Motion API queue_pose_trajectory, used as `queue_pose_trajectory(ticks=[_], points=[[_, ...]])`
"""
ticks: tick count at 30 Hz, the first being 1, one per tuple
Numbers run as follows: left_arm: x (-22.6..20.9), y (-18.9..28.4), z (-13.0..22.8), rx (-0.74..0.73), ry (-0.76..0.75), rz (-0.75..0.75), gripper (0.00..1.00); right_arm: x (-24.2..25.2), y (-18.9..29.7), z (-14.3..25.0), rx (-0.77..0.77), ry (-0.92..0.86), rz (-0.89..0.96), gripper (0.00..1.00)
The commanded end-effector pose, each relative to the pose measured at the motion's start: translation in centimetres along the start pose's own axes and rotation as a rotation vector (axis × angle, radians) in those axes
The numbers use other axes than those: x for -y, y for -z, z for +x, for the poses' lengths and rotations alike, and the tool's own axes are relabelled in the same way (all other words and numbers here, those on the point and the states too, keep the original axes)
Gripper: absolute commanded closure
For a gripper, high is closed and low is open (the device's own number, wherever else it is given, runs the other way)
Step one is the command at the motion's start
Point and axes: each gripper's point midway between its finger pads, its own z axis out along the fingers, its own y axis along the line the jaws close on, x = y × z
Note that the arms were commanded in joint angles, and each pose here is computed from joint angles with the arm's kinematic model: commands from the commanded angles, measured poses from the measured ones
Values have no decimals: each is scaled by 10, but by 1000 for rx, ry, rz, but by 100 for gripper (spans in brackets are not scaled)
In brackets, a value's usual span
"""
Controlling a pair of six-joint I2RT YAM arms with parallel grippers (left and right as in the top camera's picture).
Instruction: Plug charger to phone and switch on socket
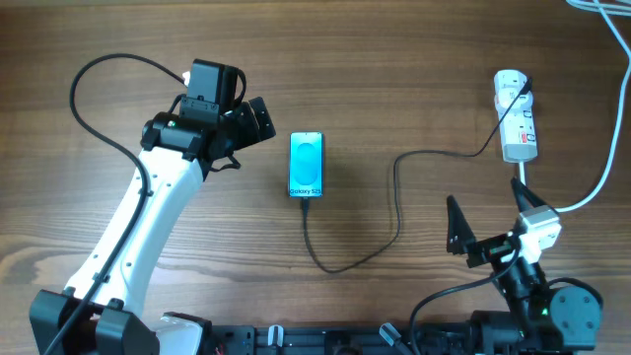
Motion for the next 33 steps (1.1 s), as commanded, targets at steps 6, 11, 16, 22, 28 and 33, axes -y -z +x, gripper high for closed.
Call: queue_pose_trajectory(ticks=[6,11,16,22,28,33], points=[[-4,-1,-2,9,17,-17,0,-10,-15,17,81,72,-64,0],[-4,-1,-2,9,17,-17,0,-12,-24,36,128,84,-83,0],[-4,-1,-2,9,17,-17,0,-11,-28,47,150,88,-80,0],[-4,-1,-2,9,17,-17,0,-7,-30,55,118,78,-60,0],[-4,-1,-2,9,17,-17,0,-5,-32,82,10,45,-48,0],[-4,-1,-2,9,17,-17,0,-3,-32,82,9,44,-40,0]])
